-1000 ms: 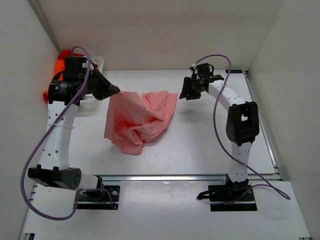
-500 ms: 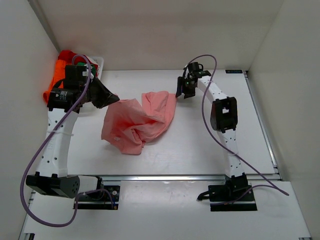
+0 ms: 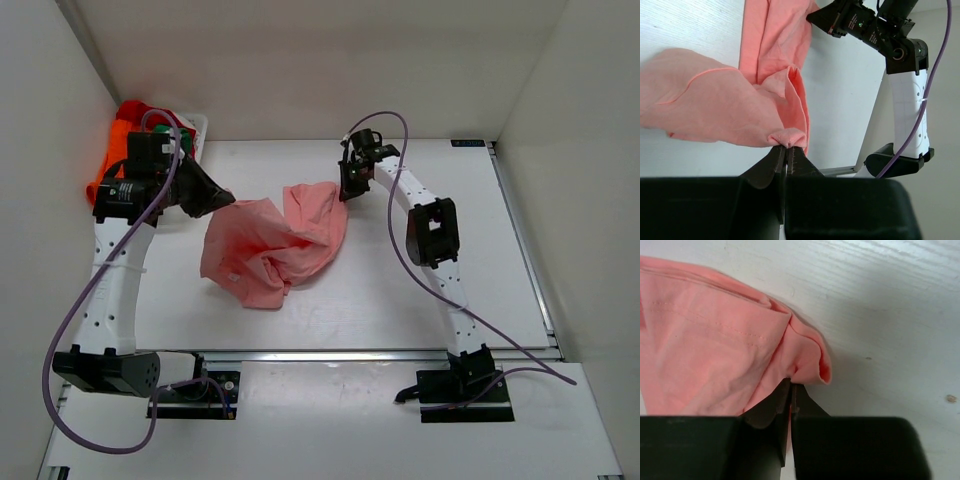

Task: Fold and stack the t-shirts
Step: Flatten out the tshirt

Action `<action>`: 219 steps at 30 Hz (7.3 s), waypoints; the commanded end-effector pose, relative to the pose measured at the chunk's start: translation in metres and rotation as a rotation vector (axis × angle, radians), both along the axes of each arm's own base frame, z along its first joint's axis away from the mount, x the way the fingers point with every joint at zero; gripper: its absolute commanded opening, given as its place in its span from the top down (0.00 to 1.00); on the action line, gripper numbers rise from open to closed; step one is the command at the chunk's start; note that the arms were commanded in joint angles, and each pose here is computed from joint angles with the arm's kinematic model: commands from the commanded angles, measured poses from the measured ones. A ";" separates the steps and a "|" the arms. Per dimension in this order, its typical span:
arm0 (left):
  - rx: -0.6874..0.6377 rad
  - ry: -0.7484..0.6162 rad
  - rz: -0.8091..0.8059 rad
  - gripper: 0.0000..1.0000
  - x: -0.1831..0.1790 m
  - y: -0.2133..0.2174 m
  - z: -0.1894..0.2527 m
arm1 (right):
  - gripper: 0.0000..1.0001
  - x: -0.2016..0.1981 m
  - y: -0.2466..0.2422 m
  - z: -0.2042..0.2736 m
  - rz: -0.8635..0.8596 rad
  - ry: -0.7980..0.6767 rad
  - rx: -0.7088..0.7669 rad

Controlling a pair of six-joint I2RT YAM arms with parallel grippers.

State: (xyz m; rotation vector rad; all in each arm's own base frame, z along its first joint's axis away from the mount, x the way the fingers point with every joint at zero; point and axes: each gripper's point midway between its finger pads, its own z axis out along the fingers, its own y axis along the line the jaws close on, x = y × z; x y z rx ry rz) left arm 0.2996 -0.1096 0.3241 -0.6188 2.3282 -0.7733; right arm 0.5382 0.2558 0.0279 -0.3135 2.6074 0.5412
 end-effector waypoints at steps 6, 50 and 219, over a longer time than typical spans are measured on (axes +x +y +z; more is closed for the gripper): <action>0.154 -0.260 0.161 1.00 0.016 0.043 0.082 | 1.00 0.002 -0.071 0.109 -0.151 -0.129 -0.126; 0.361 -0.525 0.480 1.00 0.196 0.097 0.126 | 1.00 -0.181 -0.249 0.294 -0.703 -0.517 -0.143; 0.021 -0.450 0.278 1.00 0.135 0.086 0.161 | 1.00 -0.126 -0.275 0.450 -0.612 -0.836 0.483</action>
